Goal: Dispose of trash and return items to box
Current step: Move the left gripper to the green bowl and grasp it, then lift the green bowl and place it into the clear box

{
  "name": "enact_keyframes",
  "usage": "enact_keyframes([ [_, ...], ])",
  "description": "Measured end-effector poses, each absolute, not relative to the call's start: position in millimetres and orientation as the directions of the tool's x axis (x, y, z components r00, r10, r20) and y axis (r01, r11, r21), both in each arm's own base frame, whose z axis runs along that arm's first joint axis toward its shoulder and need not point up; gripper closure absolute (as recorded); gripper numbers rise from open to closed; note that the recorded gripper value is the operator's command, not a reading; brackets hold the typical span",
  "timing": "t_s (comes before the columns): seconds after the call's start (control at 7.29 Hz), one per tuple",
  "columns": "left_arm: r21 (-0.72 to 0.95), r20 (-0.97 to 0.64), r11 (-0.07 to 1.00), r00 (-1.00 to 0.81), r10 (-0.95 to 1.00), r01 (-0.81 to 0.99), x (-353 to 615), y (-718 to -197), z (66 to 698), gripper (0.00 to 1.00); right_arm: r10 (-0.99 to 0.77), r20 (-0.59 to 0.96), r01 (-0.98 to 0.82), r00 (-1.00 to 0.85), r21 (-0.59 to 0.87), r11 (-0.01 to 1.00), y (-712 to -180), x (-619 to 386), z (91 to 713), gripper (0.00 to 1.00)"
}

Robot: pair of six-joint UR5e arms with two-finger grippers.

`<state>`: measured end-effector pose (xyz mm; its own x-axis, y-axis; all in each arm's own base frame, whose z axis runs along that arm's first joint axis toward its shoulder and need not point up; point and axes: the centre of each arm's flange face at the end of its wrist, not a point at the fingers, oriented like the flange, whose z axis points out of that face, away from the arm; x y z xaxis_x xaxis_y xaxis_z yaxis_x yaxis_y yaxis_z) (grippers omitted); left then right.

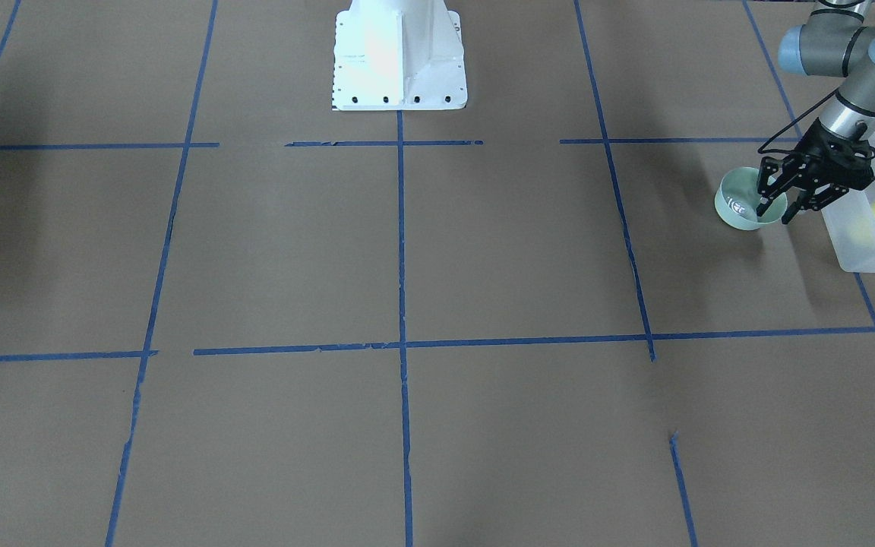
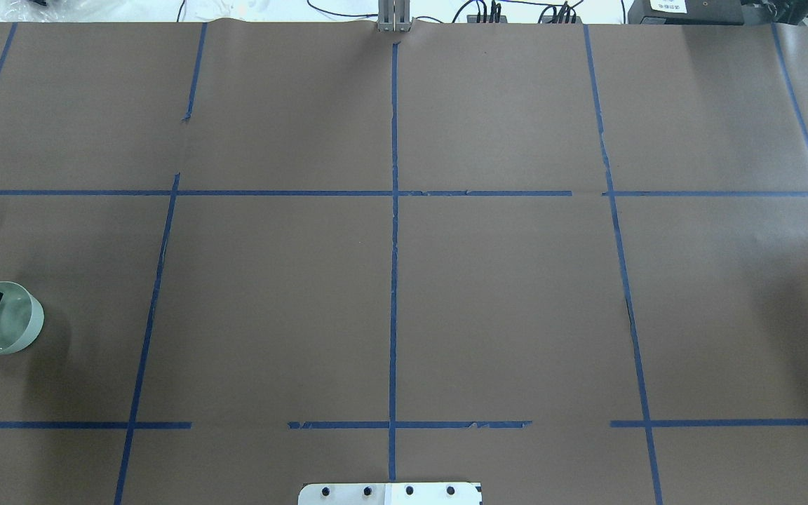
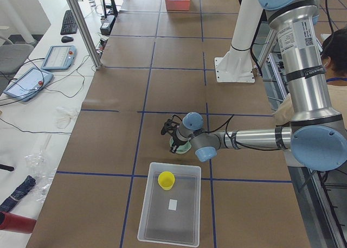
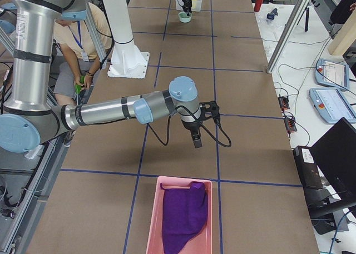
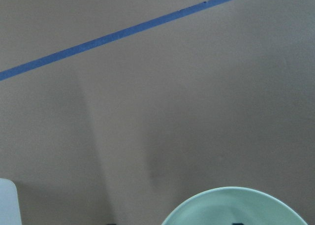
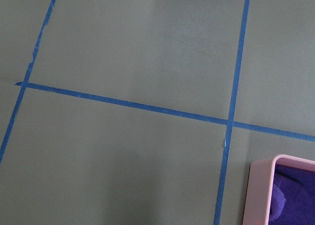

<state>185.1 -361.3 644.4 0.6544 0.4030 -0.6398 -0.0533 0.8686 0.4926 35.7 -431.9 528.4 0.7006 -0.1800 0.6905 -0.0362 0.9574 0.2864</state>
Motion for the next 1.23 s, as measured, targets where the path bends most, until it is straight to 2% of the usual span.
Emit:
enact_keyframes([
  [0.41,0.531,-0.644,0.844,0.612,0.459,-0.074,188.2,-360.1,629.3,1.0,-0.186,0.688,-0.035,0.701,0.294,0.955,-431.7,35.8,528.0,0.0],
  [0.69,0.564,-0.668,0.814,0.503,0.548,-0.138,176.3,-358.0,611.0,1.0,-0.189,0.688,-0.036,0.701,0.298,0.954,-431.7,35.8,527.6,0.0],
  [0.96,0.587,-0.678,0.796,0.448,0.583,-0.148,122.8,-368.1,607.6,1.0,-0.188,0.686,-0.036,0.703,0.298,0.954,-431.8,36.0,528.0,0.0],
  [1.23,0.604,-0.645,0.781,0.479,0.595,-0.157,66.3,-383.6,609.2,1.0,-0.187,0.685,-0.036,0.704,0.298,0.954,-431.9,36.1,528.4,0.0],
])
